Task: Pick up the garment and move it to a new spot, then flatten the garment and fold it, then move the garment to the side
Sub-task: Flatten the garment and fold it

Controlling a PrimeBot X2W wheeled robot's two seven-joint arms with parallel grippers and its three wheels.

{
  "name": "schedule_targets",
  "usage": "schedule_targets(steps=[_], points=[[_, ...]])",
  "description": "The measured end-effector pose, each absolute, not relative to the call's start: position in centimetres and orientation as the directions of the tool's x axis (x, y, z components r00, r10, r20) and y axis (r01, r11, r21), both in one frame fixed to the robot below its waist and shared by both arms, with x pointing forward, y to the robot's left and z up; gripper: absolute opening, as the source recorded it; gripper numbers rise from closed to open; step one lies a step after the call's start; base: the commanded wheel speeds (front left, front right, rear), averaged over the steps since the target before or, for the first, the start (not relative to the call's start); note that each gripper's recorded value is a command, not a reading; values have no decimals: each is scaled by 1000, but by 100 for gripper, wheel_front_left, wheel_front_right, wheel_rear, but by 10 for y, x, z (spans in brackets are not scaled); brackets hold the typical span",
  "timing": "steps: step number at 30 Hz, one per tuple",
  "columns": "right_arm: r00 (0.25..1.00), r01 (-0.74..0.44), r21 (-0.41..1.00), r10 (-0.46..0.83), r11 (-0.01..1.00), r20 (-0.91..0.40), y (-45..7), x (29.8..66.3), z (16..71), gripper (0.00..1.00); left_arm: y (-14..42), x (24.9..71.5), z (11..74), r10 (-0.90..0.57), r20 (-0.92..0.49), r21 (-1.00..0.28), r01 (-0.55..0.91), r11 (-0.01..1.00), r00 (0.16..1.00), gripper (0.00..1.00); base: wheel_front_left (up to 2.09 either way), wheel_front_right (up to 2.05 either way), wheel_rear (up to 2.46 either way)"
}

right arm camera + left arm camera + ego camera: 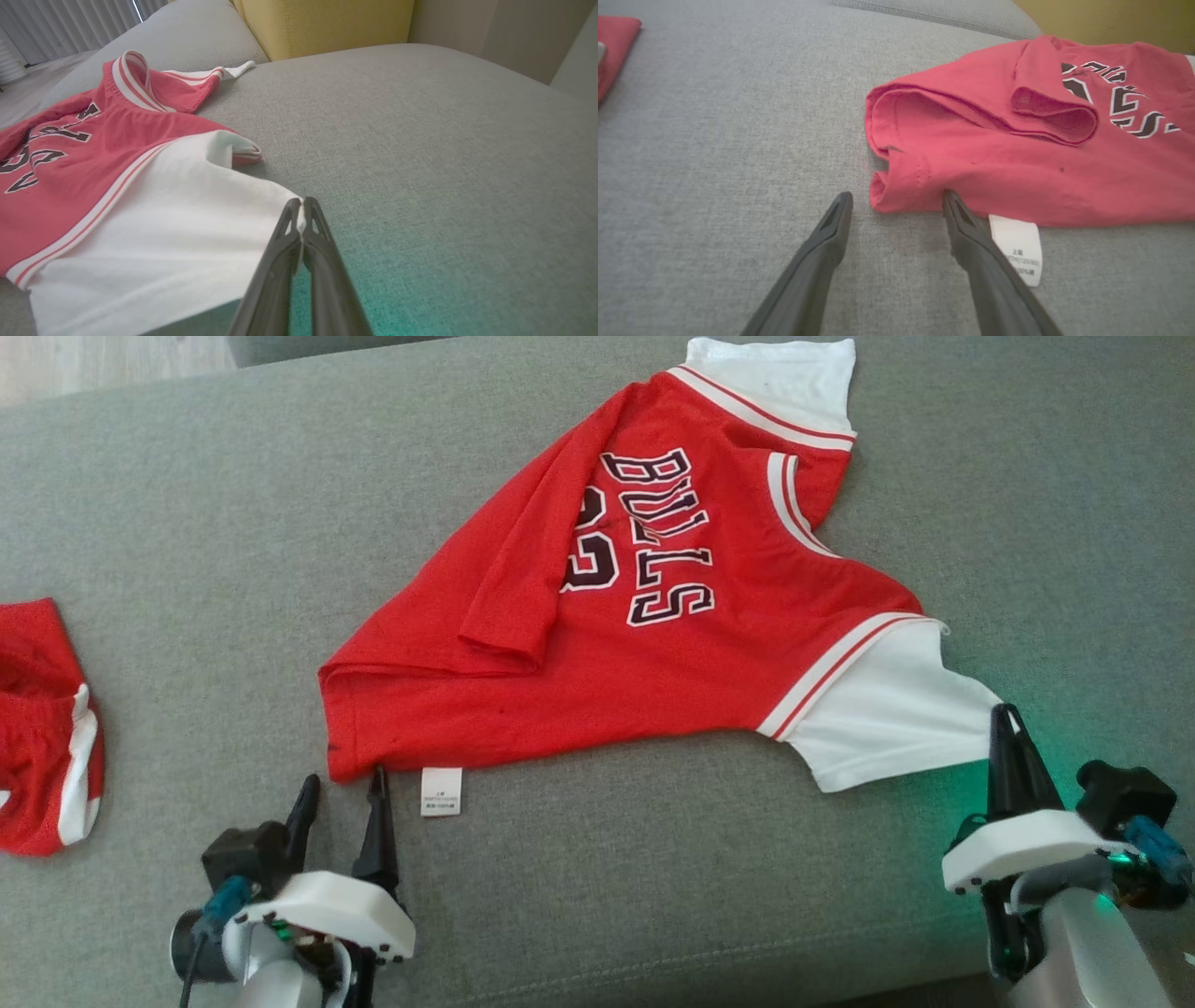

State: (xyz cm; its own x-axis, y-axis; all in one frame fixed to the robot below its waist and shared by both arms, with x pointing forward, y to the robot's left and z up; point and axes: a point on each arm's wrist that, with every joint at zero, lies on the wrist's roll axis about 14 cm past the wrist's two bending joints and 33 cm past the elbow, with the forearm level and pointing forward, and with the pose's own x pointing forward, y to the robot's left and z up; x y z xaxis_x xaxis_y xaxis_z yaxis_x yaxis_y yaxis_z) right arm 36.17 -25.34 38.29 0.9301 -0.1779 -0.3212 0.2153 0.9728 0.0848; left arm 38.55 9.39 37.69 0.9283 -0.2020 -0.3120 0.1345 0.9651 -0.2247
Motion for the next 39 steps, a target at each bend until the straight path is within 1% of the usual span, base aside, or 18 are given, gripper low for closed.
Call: schedule_targets(steps=[5, 17, 18, 19, 20, 25, 28, 34, 37, 39], points=[[936, 209, 88, -173, 974, -308, -252, 365, 386, 0, 95, 387, 371, -195, -328, -247, 116, 962, 924, 100, 0, 0, 0], [937, 199, 85, -164, 976, -308, -250, 368, 385, 0, 87, 399, 367, -240, -324, -287, 146, 947, 915, 100, 0, 0, 0], [937, 198, 85, -163, 976, -308, -250, 369, 385, 0, 86, 400, 367, -243, -323, -290, 148, 945, 915, 76, 0, 0, 0], [937, 197, 85, -162, 977, -308, -249, 369, 385, 0, 85, 401, 367, -244, -322, -290, 150, 945, 915, 34, 0, 0, 0], [938, 196, 85, -161, 977, -307, -249, 370, 385, 0, 85, 401, 367, -245, -324, -294, 149, 944, 913, 0, 0, 0, 0], [945, 194, 104, -157, 976, -288, -247, 376, 390, 0, 81, 401, 368, -269, -320, -304, 170, 937, 909, 0, 0, 0, 0], [961, 179, 127, -146, 976, -235, -243, 385, 407, 0, 78, 403, 380, -284, -281, -310, 193, 931, 917, 0, 0, 0, 0], [990, 117, 186, -101, 976, -94, -227, 403, 452, 0, 81, 416, 438, -278, -108, -308, 234, 922, 955, 0, 0, 0, 0], [998, 62, 199, -68, 978, 20, -220, 421, 494, 0, 88, 426, 474, -256, -4, -283, 245, 927, 967, 0, 0, 0, 0], [993, 20, 198, -43, 980, 111, -217, 434, 531, 0, 94, 438, 507, -246, 91, -249, 262, 933, 965, 0, 0, 0, 0]])
